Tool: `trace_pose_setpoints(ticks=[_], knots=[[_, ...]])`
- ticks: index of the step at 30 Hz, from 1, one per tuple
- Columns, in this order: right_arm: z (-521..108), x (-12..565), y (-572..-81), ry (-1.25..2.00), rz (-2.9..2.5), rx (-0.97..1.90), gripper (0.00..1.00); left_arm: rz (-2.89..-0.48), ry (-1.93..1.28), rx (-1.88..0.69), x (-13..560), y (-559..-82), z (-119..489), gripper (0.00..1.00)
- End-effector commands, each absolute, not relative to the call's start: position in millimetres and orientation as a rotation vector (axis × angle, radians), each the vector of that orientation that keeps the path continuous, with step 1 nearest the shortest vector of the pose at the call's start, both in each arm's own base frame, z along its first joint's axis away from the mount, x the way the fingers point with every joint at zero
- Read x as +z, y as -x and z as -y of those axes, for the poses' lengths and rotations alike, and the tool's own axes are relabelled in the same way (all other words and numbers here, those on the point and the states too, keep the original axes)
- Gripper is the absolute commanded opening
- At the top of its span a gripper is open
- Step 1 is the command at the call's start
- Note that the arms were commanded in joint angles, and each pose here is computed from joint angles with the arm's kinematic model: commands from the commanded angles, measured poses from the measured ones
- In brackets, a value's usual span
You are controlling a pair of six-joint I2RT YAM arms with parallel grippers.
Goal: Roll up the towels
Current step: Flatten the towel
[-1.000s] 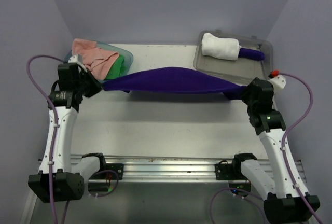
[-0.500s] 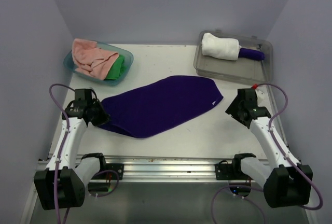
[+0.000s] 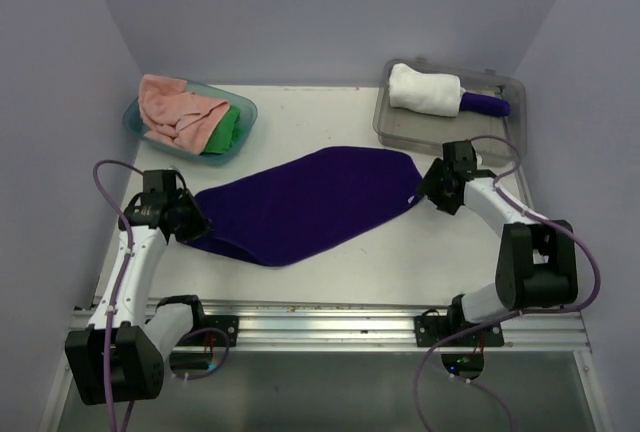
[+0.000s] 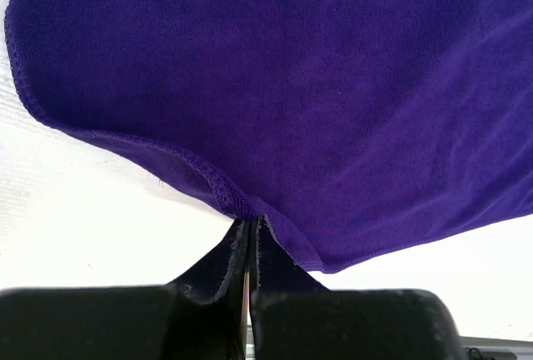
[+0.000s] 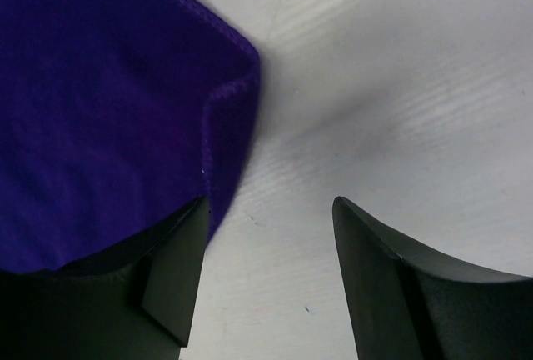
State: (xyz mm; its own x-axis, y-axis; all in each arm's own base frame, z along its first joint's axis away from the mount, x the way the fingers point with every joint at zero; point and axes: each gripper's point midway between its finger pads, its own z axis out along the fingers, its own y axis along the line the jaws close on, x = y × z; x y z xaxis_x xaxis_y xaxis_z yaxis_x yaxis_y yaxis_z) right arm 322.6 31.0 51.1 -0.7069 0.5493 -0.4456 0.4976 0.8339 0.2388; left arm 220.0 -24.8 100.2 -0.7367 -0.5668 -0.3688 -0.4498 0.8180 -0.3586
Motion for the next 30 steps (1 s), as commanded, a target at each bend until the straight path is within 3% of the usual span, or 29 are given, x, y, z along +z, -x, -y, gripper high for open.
trace_pose_setpoints(ticks=[1,7,10,21,25,30], knots=[[-36.6,63.4,-357.2,-0.722,-2.434,0.184,0.66,-2.452,0.753,-0.361,119.8,-235.4,22.7,0.00],[-42.2,48.8,-371.0,-0.724,-2.454,0.204,0.69,-2.447,0.763,-0.369,121.1,-237.9,23.3,0.00],[-39.5,43.5,-374.0,-0.732,-2.461,0.177,0.64,-2.444,0.766,-0.369,122.5,-239.0,23.1,0.00],[-29.6,51.9,-373.2,-0.760,-2.434,0.117,0.00,-2.440,0.765,-0.354,126.8,-239.8,21.0,0.00],[-23.7,94.5,-369.2,-0.758,-2.344,0.115,0.00,-2.388,0.724,-0.365,157.4,-253.6,19.9,0.00],[-6.5,209.8,-360.8,-0.733,-2.084,0.116,0.00,-2.282,0.622,-0.369,227.6,-273.7,17.0,0.00]])
